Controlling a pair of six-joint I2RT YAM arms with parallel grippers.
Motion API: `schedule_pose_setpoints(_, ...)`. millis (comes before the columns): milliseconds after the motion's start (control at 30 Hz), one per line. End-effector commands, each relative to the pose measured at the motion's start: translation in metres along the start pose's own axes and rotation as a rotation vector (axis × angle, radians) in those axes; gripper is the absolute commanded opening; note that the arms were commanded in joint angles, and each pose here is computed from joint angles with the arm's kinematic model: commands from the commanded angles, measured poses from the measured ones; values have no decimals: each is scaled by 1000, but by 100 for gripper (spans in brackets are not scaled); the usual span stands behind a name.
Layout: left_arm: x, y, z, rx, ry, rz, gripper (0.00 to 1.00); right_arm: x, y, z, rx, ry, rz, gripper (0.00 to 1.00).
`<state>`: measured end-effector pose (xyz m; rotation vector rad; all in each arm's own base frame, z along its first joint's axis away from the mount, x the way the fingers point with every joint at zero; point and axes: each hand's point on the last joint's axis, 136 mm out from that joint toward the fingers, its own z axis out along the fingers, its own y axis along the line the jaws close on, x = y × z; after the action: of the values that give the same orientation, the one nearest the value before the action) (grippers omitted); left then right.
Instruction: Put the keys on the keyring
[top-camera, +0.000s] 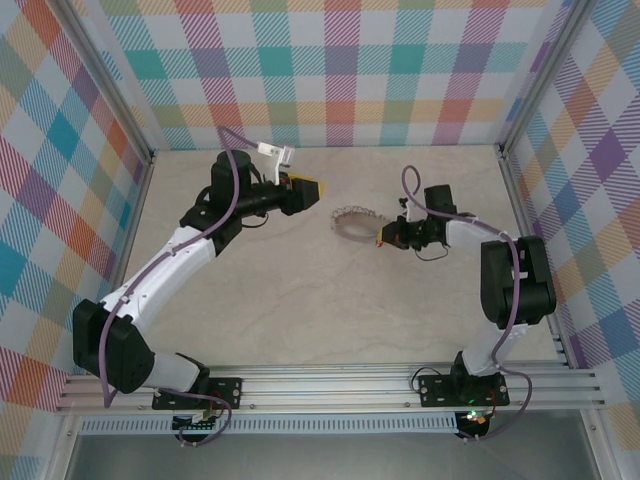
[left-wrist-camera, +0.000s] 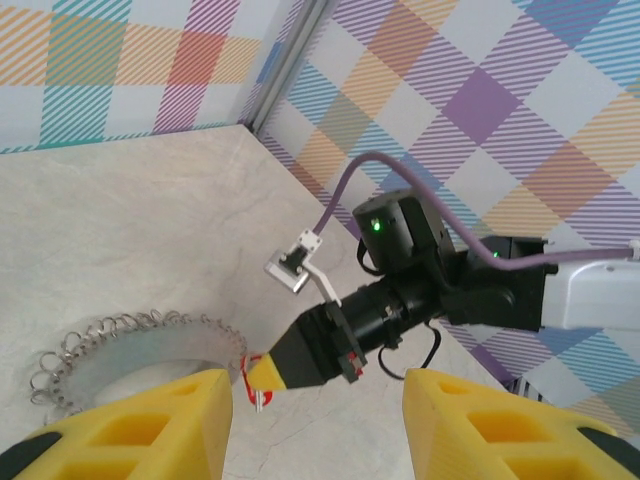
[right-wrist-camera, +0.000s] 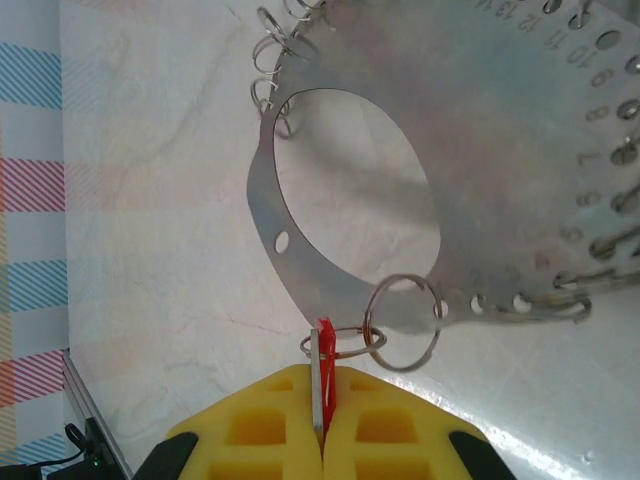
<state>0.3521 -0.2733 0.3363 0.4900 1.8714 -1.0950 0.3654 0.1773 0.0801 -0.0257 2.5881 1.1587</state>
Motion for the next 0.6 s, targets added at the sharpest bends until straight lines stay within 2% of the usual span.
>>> schedule_pose_setpoints(0,-5,-3,-8,10,-33,1,48,10,6,9,-25,-3,-23,0)
schedule_pose_setpoints(233,4,6,-4,-15,-17,-18,48,47,-20,32,42,79,31,0)
schedule_pose_setpoints(433,7,9,-2,-25,-11,-24,48,75,-24,38,71,123,51,0)
schedule_pose_setpoints(467,7,10,-3,-27,-11,-25,48,80,-21,37,62,129,52,4)
schedule_pose_setpoints(500,8,10,-3,-28,-7,-27,48,85,-15,33,50,127,46,11)
schedule_pose_setpoints(567,7,8,-5,-29,-9,-26,49,90,-2,20,30,97,33,33)
